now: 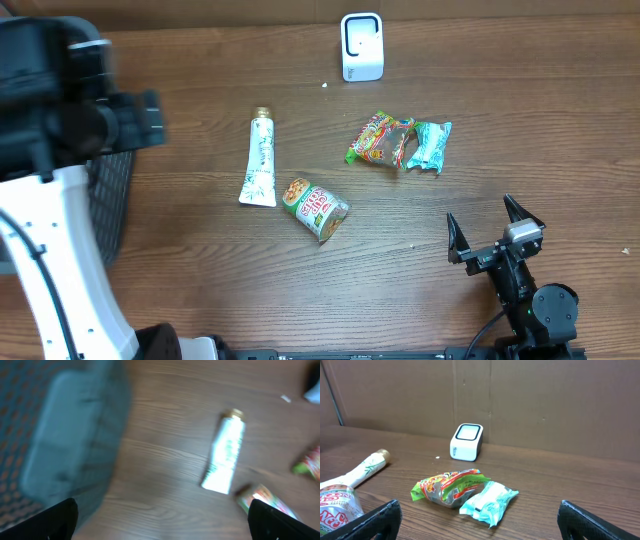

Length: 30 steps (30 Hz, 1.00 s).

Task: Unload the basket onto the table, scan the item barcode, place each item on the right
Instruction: 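Release the bottle and retract the left gripper beside the basket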

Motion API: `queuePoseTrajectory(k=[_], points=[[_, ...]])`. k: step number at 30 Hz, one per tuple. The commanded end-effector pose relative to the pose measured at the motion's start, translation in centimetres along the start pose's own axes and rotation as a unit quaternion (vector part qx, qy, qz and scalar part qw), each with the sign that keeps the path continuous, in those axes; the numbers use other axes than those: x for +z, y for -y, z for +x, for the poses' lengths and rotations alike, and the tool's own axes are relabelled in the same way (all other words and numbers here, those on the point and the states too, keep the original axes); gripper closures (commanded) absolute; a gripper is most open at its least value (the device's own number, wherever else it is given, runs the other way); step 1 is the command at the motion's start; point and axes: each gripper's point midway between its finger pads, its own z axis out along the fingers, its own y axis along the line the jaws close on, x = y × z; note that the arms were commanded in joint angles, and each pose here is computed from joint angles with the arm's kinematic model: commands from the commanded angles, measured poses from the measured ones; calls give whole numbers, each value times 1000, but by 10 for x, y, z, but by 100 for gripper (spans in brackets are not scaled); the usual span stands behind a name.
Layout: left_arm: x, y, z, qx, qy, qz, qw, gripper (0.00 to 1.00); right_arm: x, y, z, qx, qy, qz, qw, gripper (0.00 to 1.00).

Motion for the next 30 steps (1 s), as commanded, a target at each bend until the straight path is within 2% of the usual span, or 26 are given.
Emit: queuePoseTrajectory(k=[1, 4, 9, 30], points=[[5, -38, -3, -42, 1, -8, 999, 0, 0, 0, 2, 1, 1, 2, 1000, 0], [7, -80, 2, -104, -2, -26, 994, 0, 0, 0, 2, 1, 1, 2, 1000, 0], [8, -107, 16, -163, -17, -17, 986, 0, 0, 0, 2, 1, 1, 2, 1000, 0], [8, -114, 17, -170, -18, -23, 985, 0, 0, 0, 2, 1, 1, 2, 1000, 0]])
